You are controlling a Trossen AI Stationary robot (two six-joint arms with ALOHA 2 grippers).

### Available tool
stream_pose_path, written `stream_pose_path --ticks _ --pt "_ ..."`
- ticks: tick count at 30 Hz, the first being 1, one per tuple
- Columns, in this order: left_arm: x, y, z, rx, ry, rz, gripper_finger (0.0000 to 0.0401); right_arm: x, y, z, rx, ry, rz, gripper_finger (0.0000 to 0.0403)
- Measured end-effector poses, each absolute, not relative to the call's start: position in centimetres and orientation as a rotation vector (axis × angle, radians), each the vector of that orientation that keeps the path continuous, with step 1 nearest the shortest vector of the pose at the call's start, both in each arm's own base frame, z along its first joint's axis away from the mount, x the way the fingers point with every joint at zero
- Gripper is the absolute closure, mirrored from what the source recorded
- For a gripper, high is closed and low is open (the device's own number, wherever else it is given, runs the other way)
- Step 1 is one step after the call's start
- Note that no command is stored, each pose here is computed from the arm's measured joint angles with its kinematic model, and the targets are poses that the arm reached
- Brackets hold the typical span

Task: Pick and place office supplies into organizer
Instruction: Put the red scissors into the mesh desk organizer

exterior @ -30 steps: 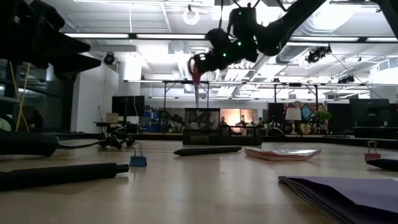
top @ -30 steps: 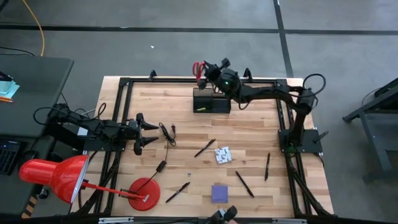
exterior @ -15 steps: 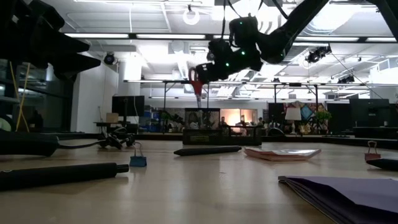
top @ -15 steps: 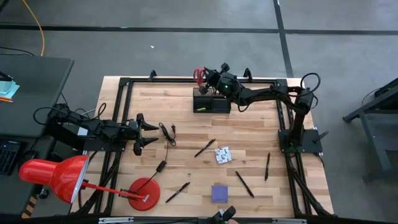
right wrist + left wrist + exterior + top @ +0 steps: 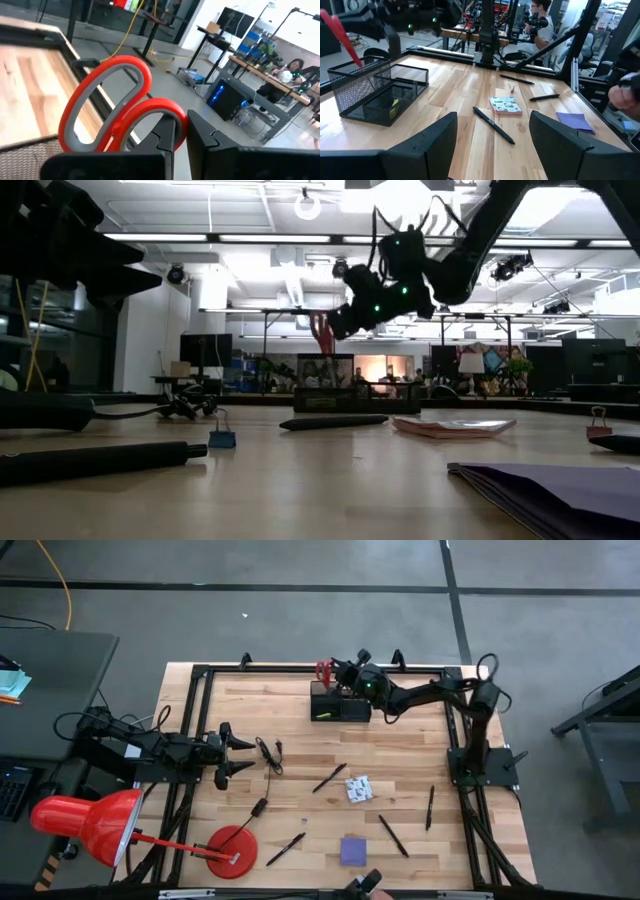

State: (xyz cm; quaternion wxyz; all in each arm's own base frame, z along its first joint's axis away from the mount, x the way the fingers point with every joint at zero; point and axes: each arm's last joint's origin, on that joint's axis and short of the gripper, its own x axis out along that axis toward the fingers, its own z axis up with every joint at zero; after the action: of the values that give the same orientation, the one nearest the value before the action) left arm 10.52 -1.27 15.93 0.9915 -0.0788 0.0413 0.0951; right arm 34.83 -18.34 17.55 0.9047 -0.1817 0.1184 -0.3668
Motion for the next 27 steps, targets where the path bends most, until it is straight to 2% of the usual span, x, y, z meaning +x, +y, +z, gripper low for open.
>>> stream_pose_path --ticks 11,20,27 --pt "10.5 -1.3 15.9 -0.157 0.084 0.191 0.0169 35.4 -18.6 15.7 -0.382 0.219 -0.784 0.0398" --pt "10.8 -1.3 15.5 -0.144 0.135 0.196 0.0169 36.0 -17.5 15.6 -0.423 0.219 -0.74 0.035" --pt "10.9 -1.4 15.2 -0.154 0.156 0.2 0.0169 36.4 -16.6 15.5 -0.447 0.219 -0.693 0.0341"
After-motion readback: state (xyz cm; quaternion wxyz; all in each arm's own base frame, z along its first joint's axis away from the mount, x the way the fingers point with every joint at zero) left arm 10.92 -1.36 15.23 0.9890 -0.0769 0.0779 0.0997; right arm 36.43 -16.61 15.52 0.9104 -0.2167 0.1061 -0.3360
